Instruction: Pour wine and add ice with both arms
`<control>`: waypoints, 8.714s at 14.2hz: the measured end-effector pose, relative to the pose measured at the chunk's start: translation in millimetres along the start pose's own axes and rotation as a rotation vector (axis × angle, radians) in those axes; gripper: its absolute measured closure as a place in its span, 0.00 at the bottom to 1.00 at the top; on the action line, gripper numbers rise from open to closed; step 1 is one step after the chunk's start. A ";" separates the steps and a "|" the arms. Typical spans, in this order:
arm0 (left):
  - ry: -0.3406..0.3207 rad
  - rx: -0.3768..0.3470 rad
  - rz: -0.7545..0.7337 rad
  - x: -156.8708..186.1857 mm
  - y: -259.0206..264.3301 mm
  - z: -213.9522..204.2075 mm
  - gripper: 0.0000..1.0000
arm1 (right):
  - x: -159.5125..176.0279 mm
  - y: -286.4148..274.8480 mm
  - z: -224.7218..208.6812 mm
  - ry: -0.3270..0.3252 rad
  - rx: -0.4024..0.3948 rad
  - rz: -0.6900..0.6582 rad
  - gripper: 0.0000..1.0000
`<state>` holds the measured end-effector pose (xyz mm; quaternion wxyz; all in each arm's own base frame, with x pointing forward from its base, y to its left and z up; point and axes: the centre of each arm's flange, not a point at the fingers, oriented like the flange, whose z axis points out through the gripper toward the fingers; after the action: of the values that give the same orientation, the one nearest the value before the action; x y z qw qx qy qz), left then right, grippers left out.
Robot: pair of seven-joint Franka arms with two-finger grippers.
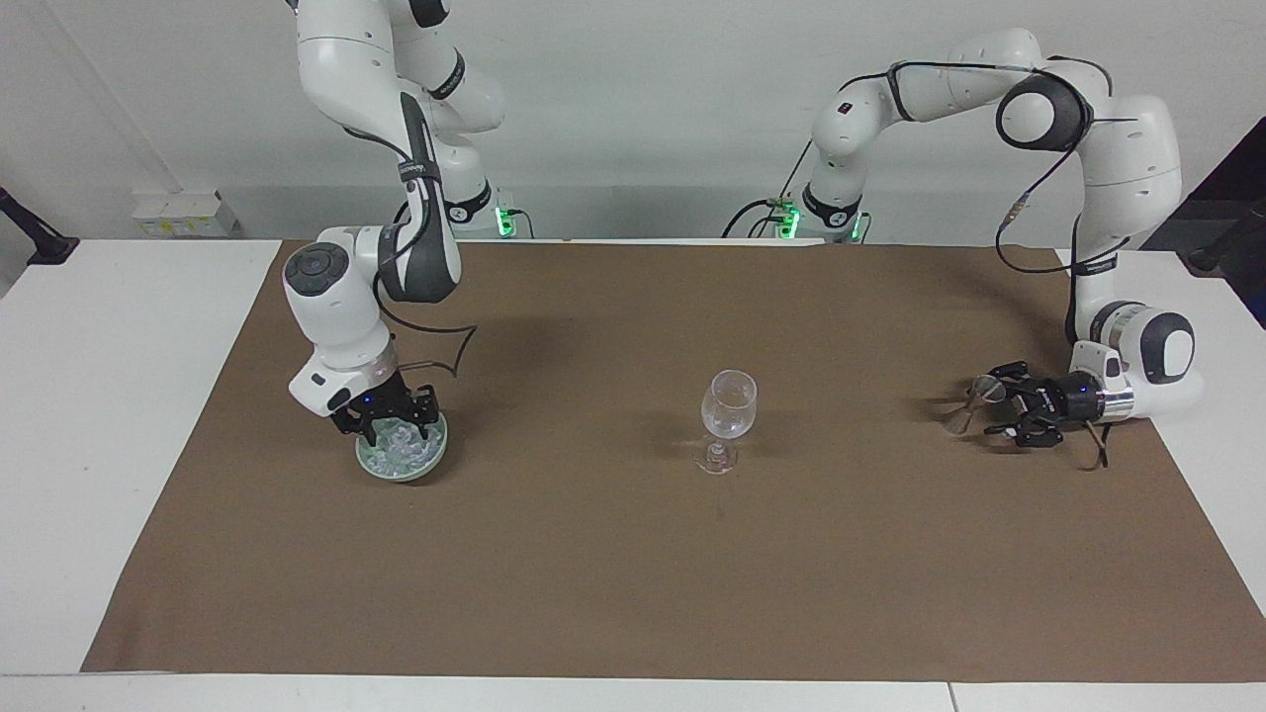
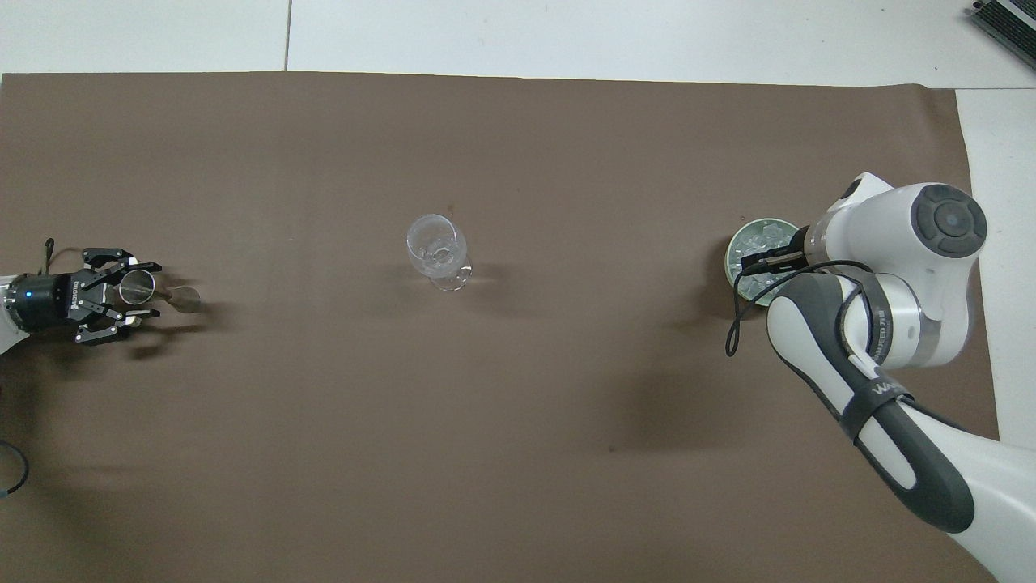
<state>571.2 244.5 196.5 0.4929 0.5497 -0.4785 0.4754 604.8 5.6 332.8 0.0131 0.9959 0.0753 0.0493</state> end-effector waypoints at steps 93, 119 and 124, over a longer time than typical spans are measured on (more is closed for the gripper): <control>-1.143 1.144 -1.052 434.5 68.9 249.4 0.00 | 53.1 -424.9 -160.1 0.150 0.405 0.471 0.70; -1.105 1.158 -1.009 438.5 61.6 255.5 0.00 | 57.4 -108.1 -281.0 0.137 -0.036 0.476 0.00; -1.105 1.163 -1.005 438.6 60.9 254.7 0.00 | 9.5 -31.7 -316.1 0.012 -0.053 0.393 0.00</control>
<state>563.1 -38.0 622.1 -0.0077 0.9982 -0.0395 0.0439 577.8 44.2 647.1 0.0291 0.9904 -0.1217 0.0588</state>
